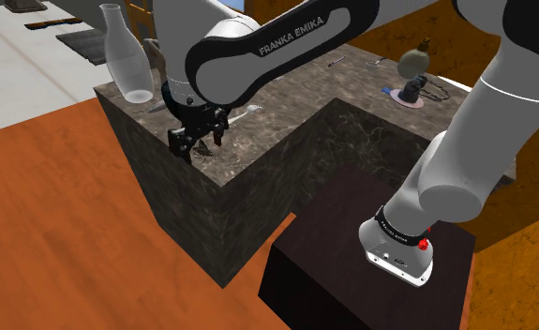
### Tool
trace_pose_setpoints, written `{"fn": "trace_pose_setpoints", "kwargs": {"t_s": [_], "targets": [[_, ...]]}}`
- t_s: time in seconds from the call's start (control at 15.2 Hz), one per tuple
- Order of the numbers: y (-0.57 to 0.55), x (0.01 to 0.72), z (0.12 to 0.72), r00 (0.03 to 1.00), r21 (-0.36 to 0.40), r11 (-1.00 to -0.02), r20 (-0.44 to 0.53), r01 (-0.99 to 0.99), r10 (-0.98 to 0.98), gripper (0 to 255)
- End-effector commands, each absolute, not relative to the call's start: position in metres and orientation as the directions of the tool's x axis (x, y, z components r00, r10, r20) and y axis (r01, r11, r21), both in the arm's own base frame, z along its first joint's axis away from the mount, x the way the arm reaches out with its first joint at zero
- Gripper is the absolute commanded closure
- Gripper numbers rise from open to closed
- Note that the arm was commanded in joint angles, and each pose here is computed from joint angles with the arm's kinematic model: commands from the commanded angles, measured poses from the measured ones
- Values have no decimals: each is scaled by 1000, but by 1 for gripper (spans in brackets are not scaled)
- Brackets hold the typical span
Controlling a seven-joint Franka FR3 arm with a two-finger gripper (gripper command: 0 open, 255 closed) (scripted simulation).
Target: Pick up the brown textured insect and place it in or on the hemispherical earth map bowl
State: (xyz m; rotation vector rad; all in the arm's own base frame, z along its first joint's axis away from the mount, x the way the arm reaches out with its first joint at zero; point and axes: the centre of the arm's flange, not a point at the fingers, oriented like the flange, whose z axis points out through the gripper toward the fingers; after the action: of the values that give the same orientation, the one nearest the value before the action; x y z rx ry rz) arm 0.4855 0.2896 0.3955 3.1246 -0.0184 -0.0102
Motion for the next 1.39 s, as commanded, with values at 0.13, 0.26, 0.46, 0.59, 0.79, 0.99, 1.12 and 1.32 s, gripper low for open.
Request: {"fn": "trace_pose_setpoints", "kwargs": {"t_s": [0.13, 0.26, 0.46, 0.59, 0.79, 0.99, 1.12, 1.32], "targets": [[288, 485, 388, 1000, 17, -1000, -6, -12, -12, 0], [288, 485, 388, 1000, 17, -1000, -6, -12, -12, 0], [288, 485, 388, 1000, 17, -1000, -6, -12, -12, 0], [288, 485, 388, 1000, 17, -1000, -6, -12, -12, 255], [288, 485, 388, 1000, 17, -1000, -6, -12, -12, 255], [288, 485, 388, 1000, 17, -1000, -6, -12, -12, 255], [288, 485, 388, 1000, 17, -1000, -6, -12, -12, 255], [288, 485, 404, 1000, 17, -1000, -6, -12, -12, 255]]}}
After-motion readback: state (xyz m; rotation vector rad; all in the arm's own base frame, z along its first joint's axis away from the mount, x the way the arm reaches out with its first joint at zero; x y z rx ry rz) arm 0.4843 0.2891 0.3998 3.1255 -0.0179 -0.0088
